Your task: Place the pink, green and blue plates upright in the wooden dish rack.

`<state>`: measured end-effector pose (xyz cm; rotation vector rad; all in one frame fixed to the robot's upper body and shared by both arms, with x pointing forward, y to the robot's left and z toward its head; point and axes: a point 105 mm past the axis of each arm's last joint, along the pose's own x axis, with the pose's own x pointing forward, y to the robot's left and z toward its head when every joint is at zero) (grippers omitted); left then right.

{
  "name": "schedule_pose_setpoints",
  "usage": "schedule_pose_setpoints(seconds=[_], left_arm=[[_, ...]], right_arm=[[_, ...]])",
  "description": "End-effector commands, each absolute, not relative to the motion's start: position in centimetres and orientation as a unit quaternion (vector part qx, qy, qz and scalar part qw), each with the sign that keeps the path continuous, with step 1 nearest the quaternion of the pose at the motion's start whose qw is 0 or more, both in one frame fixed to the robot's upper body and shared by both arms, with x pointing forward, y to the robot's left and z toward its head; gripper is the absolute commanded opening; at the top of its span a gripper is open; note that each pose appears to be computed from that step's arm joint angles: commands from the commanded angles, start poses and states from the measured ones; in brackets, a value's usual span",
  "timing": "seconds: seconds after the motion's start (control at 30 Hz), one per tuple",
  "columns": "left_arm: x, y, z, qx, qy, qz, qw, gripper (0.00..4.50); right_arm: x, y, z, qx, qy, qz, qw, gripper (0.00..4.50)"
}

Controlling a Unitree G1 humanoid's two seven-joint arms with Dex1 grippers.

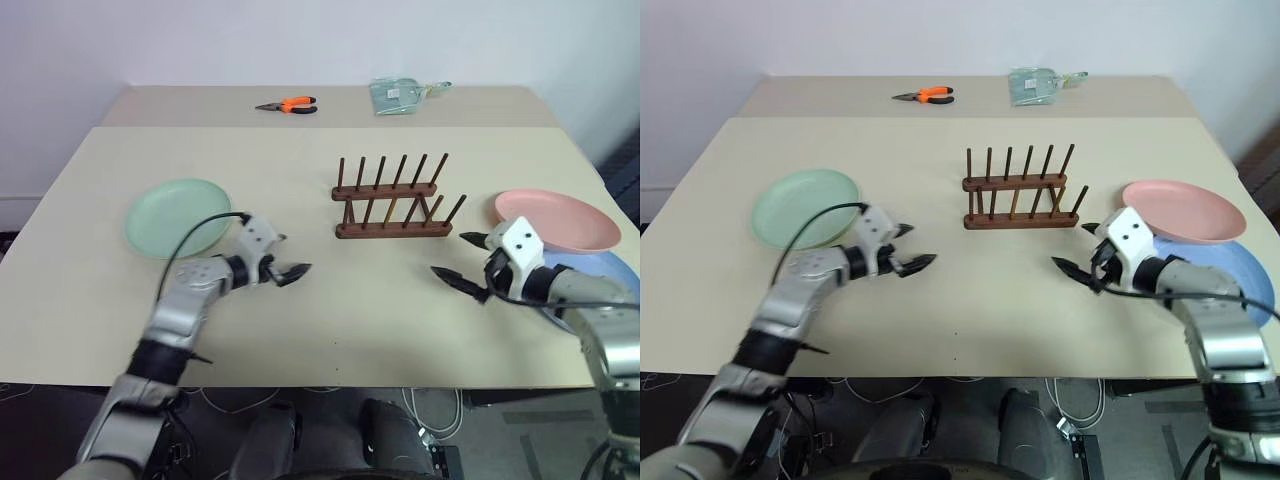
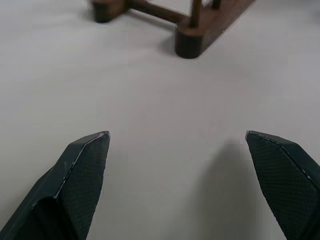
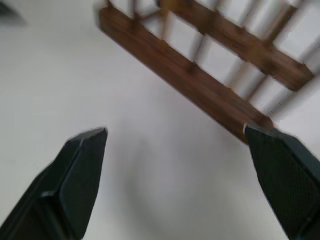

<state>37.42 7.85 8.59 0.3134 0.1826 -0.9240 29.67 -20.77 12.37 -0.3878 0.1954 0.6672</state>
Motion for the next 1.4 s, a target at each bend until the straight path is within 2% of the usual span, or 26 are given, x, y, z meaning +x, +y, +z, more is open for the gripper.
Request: schedule_pose_setpoints(seconds=[0.03, 0.23, 0.33, 0.4, 0.5, 0.53, 0.73, 0.87, 1.0, 1.07, 1.17, 1.27, 1.33, 1.4], left_arm=[[38.8, 6.2, 8.0, 0.166, 0.092, -0.469, 0.863, 4.50], [39.6, 3.4, 7.3, 0.192, 0.107, -0.520, 0.825, 4.50], [39.7, 1.7, 7.8, 0.188, 0.101, -0.535, 0.818, 3.62], [39.8, 1.5, 7.7, 0.189, 0.099, -0.535, 0.817, 2.71], [39.6, 1.0, 7.8, 0.181, 0.093, -0.541, 0.816, 1.04], [39.5, 0.9, 7.8, 0.177, 0.091, -0.545, 0.814, 0.72], [38.3, 1.8, 7.5, 0.184, 0.072, -0.573, 0.796, 0.72], [35.8, 3.0, 8.0, 0.185, 0.058, -0.639, 0.744, 0.72], [33.7, 4.6, 7.9, 0.224, 0.078, -0.683, 0.691, 0.72], [33.7, 4.9, 8.0, 0.230, 0.083, -0.680, 0.691, 1.74], [34.2, 5.2, 7.9, 0.234, 0.093, -0.666, 0.702, 3.03], [35.2, 6.5, 7.5, 0.251, 0.110, -0.629, 0.727, 4.50], [35.0, 7.9, 7.6, 0.239, 0.126, -0.618, 0.739, 4.40], [34.1, 9.0, 7.9, 0.214, 0.139, -0.621, 0.741, 3.83]], right_arm=[[29.2, -18.8, 13.7, -0.192, 0.053, 0.315, 0.928, 4.45], [27.5, -17.5, 12.7, -0.180, 0.057, 0.303, 0.934, 4.45], [26.9, -17.7, 12.5, -0.181, 0.063, 0.294, 0.936, 4.50], [26.8, -17.7, 12.5, -0.182, 0.065, 0.293, 0.936, 4.50], [26.7, -17.9, 12.5, -0.184, 0.067, 0.291, 0.937, 4.50], [26.7, -18.1, 12.5, -0.187, 0.070, 0.290, 0.936, 4.50], [25.7, -19.4, 12.8, -0.211, 0.101, 0.305, 0.923, 4.50], [24.5, -20.9, 13.0, -0.214, 0.140, 0.324, 0.911, 4.50], [23.6, -22.7, 12.7, -0.212, 0.178, 0.324, 0.905, 4.50], [23.4, -23.2, 12.5, -0.216, 0.189, 0.321, 0.903, 4.50], [23.3, -23.4, 12.4, -0.223, 0.192, 0.318, 0.901, 4.50], [23.2, -23.3, 12.3, -0.216, 0.193, 0.319, 0.902, 3.64], [22.9, -23.2, 12.0, -0.220, 0.200, 0.322, 0.899, 2.70], [22.9, -23.2, 11.7, -0.229, 0.204, 0.318, 0.897, 1.69]])
